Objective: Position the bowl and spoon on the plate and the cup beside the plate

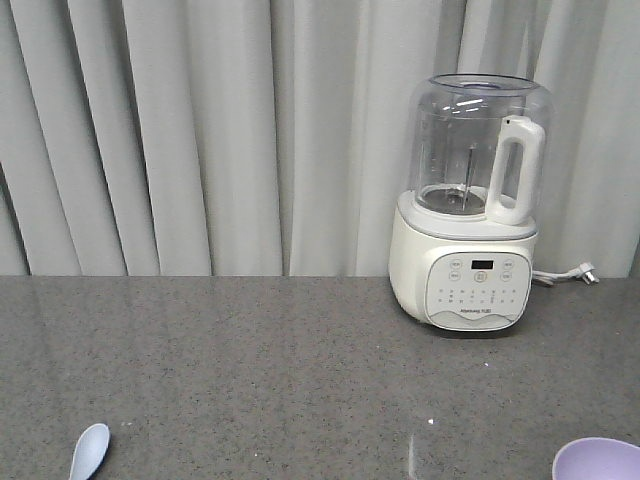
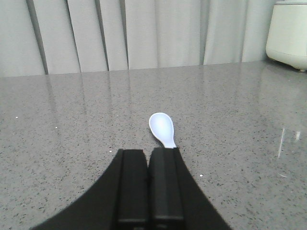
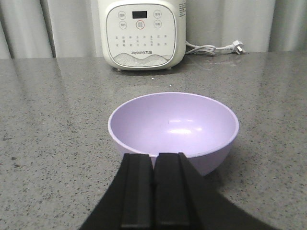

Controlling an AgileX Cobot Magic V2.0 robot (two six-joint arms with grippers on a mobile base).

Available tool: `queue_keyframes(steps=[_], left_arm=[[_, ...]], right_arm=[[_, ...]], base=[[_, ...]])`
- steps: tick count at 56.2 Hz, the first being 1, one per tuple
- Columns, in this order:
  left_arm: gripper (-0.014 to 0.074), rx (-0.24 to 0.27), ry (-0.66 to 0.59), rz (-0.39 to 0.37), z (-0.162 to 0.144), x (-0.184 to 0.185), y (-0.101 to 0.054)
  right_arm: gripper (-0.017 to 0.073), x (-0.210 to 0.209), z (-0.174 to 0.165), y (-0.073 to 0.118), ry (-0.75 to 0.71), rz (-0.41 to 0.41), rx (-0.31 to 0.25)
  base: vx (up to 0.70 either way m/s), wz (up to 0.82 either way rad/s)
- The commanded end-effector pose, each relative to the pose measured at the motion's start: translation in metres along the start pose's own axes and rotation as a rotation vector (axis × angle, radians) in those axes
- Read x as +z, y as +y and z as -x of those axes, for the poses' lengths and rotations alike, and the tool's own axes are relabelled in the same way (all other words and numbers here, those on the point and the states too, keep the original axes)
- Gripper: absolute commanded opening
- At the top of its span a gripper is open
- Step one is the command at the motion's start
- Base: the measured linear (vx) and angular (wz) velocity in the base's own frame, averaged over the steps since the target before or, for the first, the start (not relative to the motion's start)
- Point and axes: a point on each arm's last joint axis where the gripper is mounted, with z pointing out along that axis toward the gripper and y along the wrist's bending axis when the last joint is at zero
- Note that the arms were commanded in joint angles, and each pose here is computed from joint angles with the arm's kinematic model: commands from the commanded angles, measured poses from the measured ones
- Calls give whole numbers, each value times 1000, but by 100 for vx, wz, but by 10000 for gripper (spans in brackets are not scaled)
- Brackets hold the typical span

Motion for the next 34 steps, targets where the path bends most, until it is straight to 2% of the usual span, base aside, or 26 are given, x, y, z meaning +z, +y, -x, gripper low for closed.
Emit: queue_keyframes(steps=[1, 16, 21, 27, 31, 34], left_arm=[[0, -5, -122, -1, 16, -4, 0], [0, -5, -130, -2, 18, -4, 0], [0, -29, -160, -5, 22, -5, 0], [0, -29, -259, -7, 31, -7, 0], [0, -35, -354, -10, 40, -9, 0], [0, -93, -430, -19, 49, -13, 0]], right_arm=[[-6, 0, 7, 0, -84, -5, -12], [-6, -1, 8, 0, -100, -3, 3], [-6, -1, 9, 0, -111, -2, 5], [-6, -1, 14, 0, -168, -2, -5], [-6, -4, 25, 0, -281, 3, 0], [-6, -7, 36, 1, -356, 6, 0]], base=[[0, -1], [0, 0], [0, 0], [0, 0], [0, 0], [0, 0]])
